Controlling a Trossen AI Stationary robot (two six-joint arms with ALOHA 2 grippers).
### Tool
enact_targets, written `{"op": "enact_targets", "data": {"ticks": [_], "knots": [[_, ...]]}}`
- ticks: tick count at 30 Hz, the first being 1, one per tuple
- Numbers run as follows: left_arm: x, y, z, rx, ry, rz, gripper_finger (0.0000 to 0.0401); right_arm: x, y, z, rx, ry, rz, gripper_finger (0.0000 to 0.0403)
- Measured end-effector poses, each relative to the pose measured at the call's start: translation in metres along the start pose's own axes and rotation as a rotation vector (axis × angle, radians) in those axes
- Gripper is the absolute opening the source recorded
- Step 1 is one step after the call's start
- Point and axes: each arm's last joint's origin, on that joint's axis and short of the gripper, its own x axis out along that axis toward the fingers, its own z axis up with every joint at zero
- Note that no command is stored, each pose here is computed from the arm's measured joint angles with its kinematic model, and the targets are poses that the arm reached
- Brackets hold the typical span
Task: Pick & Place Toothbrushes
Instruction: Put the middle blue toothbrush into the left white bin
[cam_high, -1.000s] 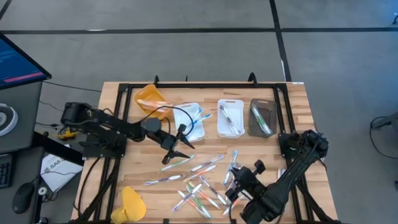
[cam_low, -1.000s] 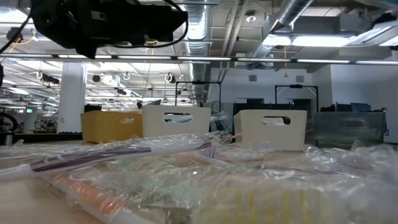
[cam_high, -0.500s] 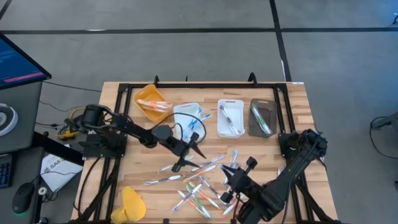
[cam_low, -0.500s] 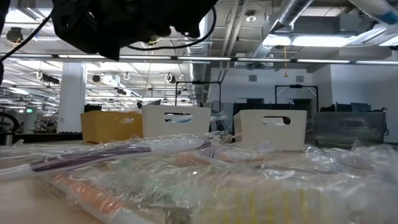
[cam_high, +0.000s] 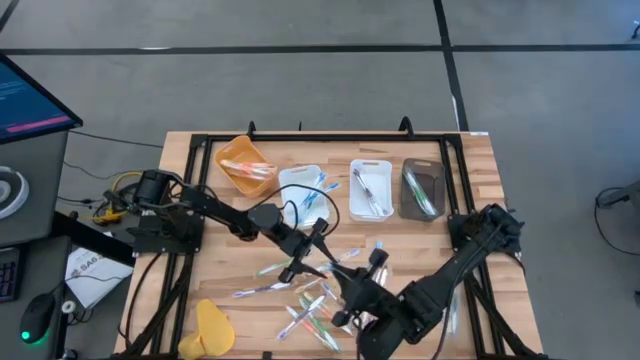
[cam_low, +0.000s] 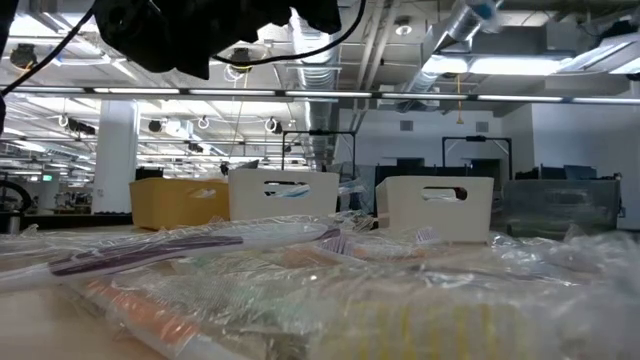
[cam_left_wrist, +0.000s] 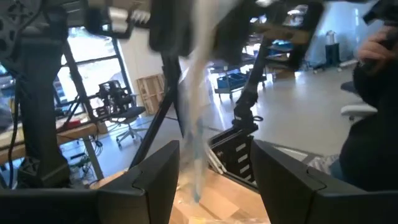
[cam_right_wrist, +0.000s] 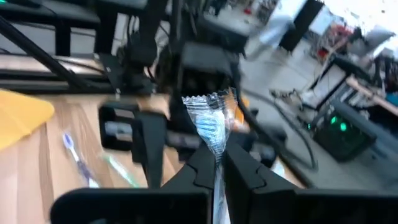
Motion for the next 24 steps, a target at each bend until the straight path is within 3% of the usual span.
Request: {"op": "enact_targets", "data": {"ticks": [8, 14, 24], "knots": [[0.0, 0.0, 0.0, -0.029, 0.001, 0.006, 0.0191, -0.001, 0.009, 0.021, -0.073, -0.085, 0.034, 0.0005], [0.001, 0.001, 0.002, -0.029, -0.004, 0.007, 0.0196, 0.013, 0.006, 0.024, -0.08, -0.066, 0.061, 0.0005], [0.004, -0.001, 0.004, -0.061, -0.007, 0.01, 0.0277, 0.026, 0.002, 0.025, -0.074, -0.044, 0.08, 0.0007]]}}
